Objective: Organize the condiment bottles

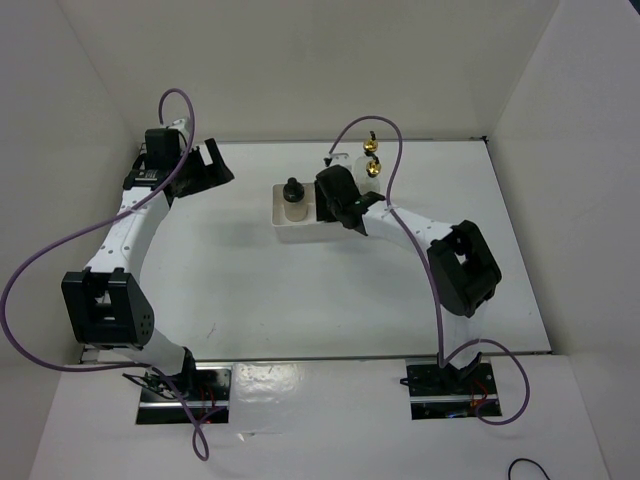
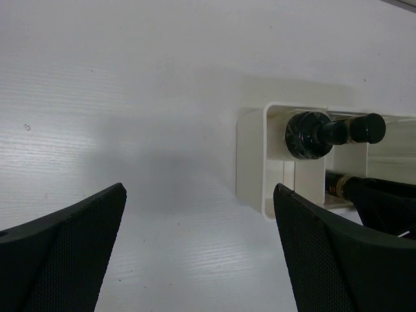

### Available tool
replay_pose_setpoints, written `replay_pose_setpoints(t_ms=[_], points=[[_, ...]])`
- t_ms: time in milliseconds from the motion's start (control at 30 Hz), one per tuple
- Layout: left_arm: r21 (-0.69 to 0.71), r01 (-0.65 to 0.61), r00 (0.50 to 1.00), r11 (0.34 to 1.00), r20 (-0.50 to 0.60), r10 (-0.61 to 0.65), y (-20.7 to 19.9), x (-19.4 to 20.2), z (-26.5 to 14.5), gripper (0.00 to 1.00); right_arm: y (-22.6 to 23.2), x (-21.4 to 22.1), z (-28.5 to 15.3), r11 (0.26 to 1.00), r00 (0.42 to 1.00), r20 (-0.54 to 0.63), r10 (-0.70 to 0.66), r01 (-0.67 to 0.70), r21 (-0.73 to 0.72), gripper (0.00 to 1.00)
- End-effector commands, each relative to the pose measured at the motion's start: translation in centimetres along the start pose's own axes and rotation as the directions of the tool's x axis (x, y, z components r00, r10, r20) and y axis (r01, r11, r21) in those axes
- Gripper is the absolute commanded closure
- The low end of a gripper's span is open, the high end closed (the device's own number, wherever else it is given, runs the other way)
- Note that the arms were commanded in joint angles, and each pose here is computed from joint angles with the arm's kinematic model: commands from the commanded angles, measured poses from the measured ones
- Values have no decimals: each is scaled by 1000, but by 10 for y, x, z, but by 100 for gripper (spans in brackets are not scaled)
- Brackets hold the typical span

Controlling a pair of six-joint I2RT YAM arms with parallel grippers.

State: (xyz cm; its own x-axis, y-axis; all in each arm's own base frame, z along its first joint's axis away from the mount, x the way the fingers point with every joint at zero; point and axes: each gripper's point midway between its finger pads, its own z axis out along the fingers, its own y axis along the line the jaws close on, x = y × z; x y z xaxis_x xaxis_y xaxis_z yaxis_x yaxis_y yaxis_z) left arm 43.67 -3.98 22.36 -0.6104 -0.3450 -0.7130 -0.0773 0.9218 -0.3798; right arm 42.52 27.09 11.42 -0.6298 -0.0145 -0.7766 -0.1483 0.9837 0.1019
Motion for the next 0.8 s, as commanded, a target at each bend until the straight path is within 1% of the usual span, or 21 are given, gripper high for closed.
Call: replay_pose_setpoints(t_ms=[0,67,100,167,200,267,300,333,400,500,533,600,667,767], points=[[37,-3,999,999,45,2,-8,-10,-12,0,-2,-23,1,999,998,65,23,-25,27,44],[40,-5,999,999,53,3,-9,-12,-12,0,-7,-22,0,998,998,54,16,-19,53,31],[40,-5,999,999,53,3,-9,-12,-12,0,-4,-33,-4,999,997,71,22,-26,46,23],[40,-5,999,999,53,3,-9,-12,-12,0,-5,-39,-7,998,997,75,12,-16,55,17],[40,-5,999,999,53,3,-9,-12,-12,0,-4,-50,-12,998,995,101,20,-26,55,10],[34,8,999,999,36,-9,-6,-7,-8,0,-5,-55,-14,998,994,109,22,-29,63,5],[43,8,999,999,33,-9,-8,-6,-8,0,-3,-63,-19,998,992,123,15,-23,58,5],[43,8,999,999,33,-9,-8,-6,-8,0,-2,-68,-21,998,991,132,19,-26,54,2],[43,8,999,999,33,-9,-8,-6,-8,0,-1,-78,-28,999,989,147,6,-13,49,2],[46,6,999,999,41,-7,-9,-8,-8,0,9,-103,-48,1000,978,208,-6,4,7,2],[56,5,999,998,37,-7,-10,-8,-8,0,16,-118,-62,1000,968,251,11,-6,-19,2],[64,5,999,998,34,-7,-11,-6,-7,0,22,-139,-79,998,954,300,16,3,-64,2],[73,5,1000,997,31,-7,-12,-5,-7,0,28,-165,-106,993,933,357,49,-9,-114,2],[73,5,1000,997,31,-7,-13,-5,-7,0,40,-195,-136,983,910,408,71,7,-186,2]])
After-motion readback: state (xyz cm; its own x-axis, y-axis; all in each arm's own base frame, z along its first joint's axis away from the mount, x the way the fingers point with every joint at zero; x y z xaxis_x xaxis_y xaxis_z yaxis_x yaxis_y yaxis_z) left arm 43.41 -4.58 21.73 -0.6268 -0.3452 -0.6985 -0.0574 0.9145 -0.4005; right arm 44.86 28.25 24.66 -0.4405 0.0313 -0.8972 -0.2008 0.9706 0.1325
